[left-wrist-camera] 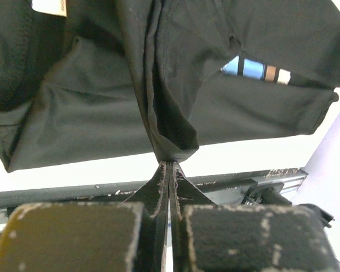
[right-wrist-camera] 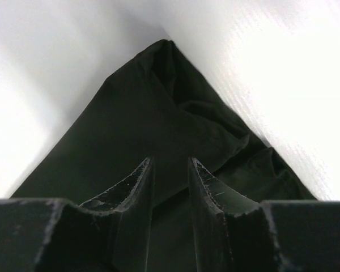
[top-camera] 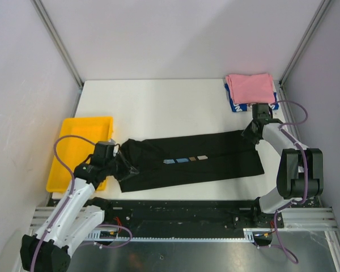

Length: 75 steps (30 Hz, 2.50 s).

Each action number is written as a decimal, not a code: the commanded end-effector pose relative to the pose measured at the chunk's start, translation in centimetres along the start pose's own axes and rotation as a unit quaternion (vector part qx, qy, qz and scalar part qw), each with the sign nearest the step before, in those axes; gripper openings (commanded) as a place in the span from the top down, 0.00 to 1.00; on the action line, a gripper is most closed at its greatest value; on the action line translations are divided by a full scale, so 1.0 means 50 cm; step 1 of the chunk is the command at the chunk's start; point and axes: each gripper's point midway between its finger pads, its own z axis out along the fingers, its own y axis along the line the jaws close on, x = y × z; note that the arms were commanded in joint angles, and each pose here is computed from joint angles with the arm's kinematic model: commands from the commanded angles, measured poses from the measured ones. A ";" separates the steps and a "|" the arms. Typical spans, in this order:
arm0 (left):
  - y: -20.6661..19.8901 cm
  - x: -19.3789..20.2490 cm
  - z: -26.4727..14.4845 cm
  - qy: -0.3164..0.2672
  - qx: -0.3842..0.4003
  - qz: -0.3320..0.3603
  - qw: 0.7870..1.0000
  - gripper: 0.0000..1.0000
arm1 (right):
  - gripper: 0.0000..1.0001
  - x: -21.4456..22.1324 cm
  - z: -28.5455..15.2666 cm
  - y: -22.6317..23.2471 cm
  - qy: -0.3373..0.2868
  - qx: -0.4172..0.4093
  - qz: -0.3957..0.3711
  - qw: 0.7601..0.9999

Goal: Fold and stack the t-shirts
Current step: Fold the other side of the tshirt into a rectangle

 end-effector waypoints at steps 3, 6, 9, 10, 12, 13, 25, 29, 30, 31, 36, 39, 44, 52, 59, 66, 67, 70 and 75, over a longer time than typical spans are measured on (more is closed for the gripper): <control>0.011 0.052 0.007 0.025 -0.001 -0.004 1.000 1.00 | 0.65 -0.025 -0.017 0.043 -0.021 -0.025 -0.016 0.999; 0.021 0.067 0.014 0.034 -0.010 -0.005 0.999 1.00 | 0.65 -0.017 -0.013 0.047 -0.016 -0.026 -0.021 0.999; 0.023 0.078 0.018 0.039 -0.015 -0.001 0.999 1.00 | 0.65 -0.009 -0.010 0.053 -0.012 -0.027 -0.025 0.999; 0.024 0.080 0.019 0.040 -0.018 0.000 0.999 1.00 | 0.65 -0.007 -0.008 0.055 -0.011 -0.028 -0.027 0.999; 0.027 0.082 0.022 0.042 -0.024 0.003 0.999 1.00 | 0.66 -0.003 -0.005 0.059 -0.009 -0.029 -0.029 0.999; 0.029 0.083 0.024 0.043 -0.028 0.006 0.999 1.00 | 0.66 0.000 -0.004 0.063 -0.008 -0.031 -0.031 0.999; 0.050 0.108 0.052 0.066 -0.059 0.018 0.996 1.00 | 0.66 0.037 -0.015 0.141 -0.002 -0.088 -0.066 0.994; 0.044 0.116 0.059 0.074 -0.059 0.029 0.995 1.00 | 0.65 0.062 -0.023 0.192 0.002 -0.116 -0.096 0.989; 0.042 0.117 0.060 0.076 -0.060 0.032 0.995 1.00 | 0.65 0.069 -0.026 0.206 0.004 -0.123 -0.103 0.987; 0.041 0.119 0.061 0.077 -0.061 0.034 0.995 1.00 | 0.65 0.077 -0.029 0.220 0.005 -0.131 -0.111 0.985; 0.037 0.124 0.064 0.082 -0.062 0.041 0.994 1.00 | 0.65 0.115 -0.046 0.287 0.010 -0.164 -0.149 0.975; 0.042 0.125 0.066 0.082 -0.065 0.045 0.993 1.00 | 0.65 0.136 -0.055 0.321 0.014 -0.180 -0.167 0.969; 0.045 0.121 0.067 0.078 -0.069 0.057 0.993 0.94 | 0.65 0.195 -0.084 0.397 0.024 -0.226 -0.216 0.950; -0.025 0.021 0.009 -0.030 -0.042 0.134 0.990 0.55 | 0.58 0.334 -0.150 0.532 0.061 -0.330 -0.328 0.883; -0.019 -0.041 0.003 -0.088 -0.089 0.113 0.986 0.64 | 0.54 0.455 -0.186 0.611 0.092 -0.377 -0.409 0.826; 0.030 -0.097 0.034 -0.117 -0.150 0.050 0.981 0.68 | 0.49 0.570 -0.197 0.661 0.130 -0.412 -0.450 0.782; 0.030 -0.103 0.040 -0.115 -0.149 0.048 0.981 0.68 | 0.48 0.583 -0.199 0.666 0.132 -0.415 -0.455 0.777; 0.036 -0.117 0.057 -0.107 -0.159 0.050 0.980 0.69 | 0.44 0.618 -0.202 0.676 0.130 -0.415 -0.474 0.766; 0.054 -0.137 0.082 -0.096 -0.173 0.037 0.980 0.72 | 0.41 0.643 -0.200 0.679 0.128 -0.408 -0.487 0.761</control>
